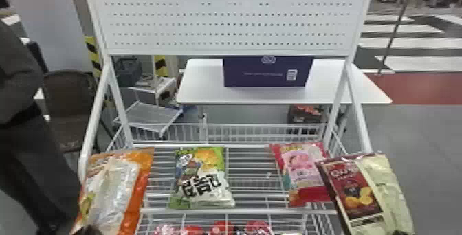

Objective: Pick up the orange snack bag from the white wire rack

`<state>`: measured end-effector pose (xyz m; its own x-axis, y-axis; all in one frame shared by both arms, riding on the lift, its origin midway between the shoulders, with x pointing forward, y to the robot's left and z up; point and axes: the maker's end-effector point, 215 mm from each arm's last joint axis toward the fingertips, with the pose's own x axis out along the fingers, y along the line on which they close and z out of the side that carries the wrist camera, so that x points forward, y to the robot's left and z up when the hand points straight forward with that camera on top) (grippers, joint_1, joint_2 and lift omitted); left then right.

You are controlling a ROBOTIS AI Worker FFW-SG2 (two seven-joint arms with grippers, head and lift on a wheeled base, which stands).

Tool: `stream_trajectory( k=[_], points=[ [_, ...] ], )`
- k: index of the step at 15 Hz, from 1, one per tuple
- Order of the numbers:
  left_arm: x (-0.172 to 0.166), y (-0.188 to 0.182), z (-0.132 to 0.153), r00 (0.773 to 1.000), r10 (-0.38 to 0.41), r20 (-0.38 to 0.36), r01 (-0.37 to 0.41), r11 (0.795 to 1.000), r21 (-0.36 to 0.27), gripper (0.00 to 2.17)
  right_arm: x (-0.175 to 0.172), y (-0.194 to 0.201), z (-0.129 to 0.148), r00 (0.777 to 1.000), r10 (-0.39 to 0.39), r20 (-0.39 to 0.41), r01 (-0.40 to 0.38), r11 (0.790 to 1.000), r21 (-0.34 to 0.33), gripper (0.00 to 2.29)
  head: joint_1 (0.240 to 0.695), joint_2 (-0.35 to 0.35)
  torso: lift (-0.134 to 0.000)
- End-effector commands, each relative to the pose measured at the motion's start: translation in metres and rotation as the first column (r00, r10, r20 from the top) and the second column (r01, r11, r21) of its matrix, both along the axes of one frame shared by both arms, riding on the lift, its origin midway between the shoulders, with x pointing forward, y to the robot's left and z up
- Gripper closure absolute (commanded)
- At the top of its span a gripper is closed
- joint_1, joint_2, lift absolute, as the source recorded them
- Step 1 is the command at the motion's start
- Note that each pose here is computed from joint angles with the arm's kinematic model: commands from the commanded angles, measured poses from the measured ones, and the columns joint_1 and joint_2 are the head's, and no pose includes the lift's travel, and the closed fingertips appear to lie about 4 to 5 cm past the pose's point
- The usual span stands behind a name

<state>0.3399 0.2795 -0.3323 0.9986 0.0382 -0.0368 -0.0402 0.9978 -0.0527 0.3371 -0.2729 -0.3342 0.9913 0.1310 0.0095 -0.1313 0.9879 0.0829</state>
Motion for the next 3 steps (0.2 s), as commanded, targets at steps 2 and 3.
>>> stream_trajectory(
  k=[2,3],
  points=[
    [-0.0002,0.0009,0.0001,1.000,0.001,0.001,-0.001,1.000,0.001,2.15,0.0002,-0.0002,-0.0003,1.000,0.000,0.000,0.000,1.000,0.000,2.26,0.499,0.000,0.000],
    [-0.0002,0.0009,0.0001,1.000,0.001,0.001,-0.001,1.000,0.001,2.15,0.0001,-0.0004,-0.0011,1.000,-0.001,-0.002,0.001,1.000,0.000,2.26,0.499,0.000,0.000]
  ],
)
